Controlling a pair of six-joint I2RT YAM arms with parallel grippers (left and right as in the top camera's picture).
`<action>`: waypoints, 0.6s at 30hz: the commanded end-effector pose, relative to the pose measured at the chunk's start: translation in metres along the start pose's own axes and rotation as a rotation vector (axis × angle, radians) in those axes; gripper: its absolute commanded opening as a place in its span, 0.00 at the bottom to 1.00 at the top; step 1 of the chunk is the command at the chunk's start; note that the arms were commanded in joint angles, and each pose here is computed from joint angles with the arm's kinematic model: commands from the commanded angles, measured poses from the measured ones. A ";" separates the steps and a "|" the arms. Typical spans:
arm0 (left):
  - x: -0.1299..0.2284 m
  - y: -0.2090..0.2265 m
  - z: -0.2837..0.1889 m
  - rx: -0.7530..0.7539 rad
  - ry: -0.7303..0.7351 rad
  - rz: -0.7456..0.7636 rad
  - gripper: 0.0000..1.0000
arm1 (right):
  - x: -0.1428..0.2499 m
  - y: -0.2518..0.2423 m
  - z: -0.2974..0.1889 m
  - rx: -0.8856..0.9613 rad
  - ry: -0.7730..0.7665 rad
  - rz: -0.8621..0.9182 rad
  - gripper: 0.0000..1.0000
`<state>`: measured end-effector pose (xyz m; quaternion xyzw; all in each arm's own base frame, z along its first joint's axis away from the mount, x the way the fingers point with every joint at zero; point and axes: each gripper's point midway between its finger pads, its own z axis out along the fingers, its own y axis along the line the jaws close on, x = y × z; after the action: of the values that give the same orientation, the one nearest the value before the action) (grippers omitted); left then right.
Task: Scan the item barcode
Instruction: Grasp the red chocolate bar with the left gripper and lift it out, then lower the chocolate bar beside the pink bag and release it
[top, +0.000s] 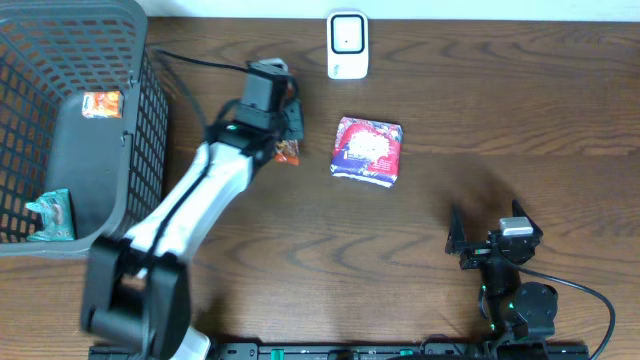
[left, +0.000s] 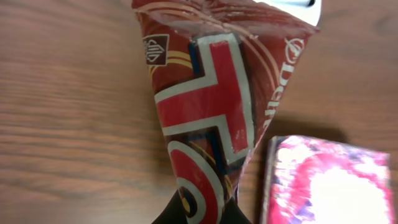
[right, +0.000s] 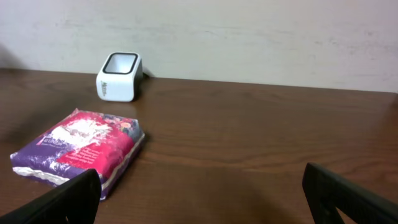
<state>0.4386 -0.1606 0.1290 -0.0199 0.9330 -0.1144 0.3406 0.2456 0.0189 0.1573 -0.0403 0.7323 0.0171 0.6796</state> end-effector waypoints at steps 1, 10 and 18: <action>0.018 -0.008 0.026 -0.019 0.038 0.033 0.07 | 0.001 -0.002 0.000 0.008 0.000 -0.008 0.99; 0.069 -0.052 0.054 0.016 0.134 -0.102 0.08 | 0.001 -0.002 0.000 0.008 0.000 -0.008 0.99; 0.080 -0.102 0.048 0.108 0.111 -0.072 0.08 | 0.001 -0.002 0.000 0.008 0.000 -0.007 0.99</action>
<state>0.4052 -0.2664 0.0610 -0.0140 0.9458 -0.1632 0.2804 0.2456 0.0189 0.1573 -0.0403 0.7323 0.0171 0.6796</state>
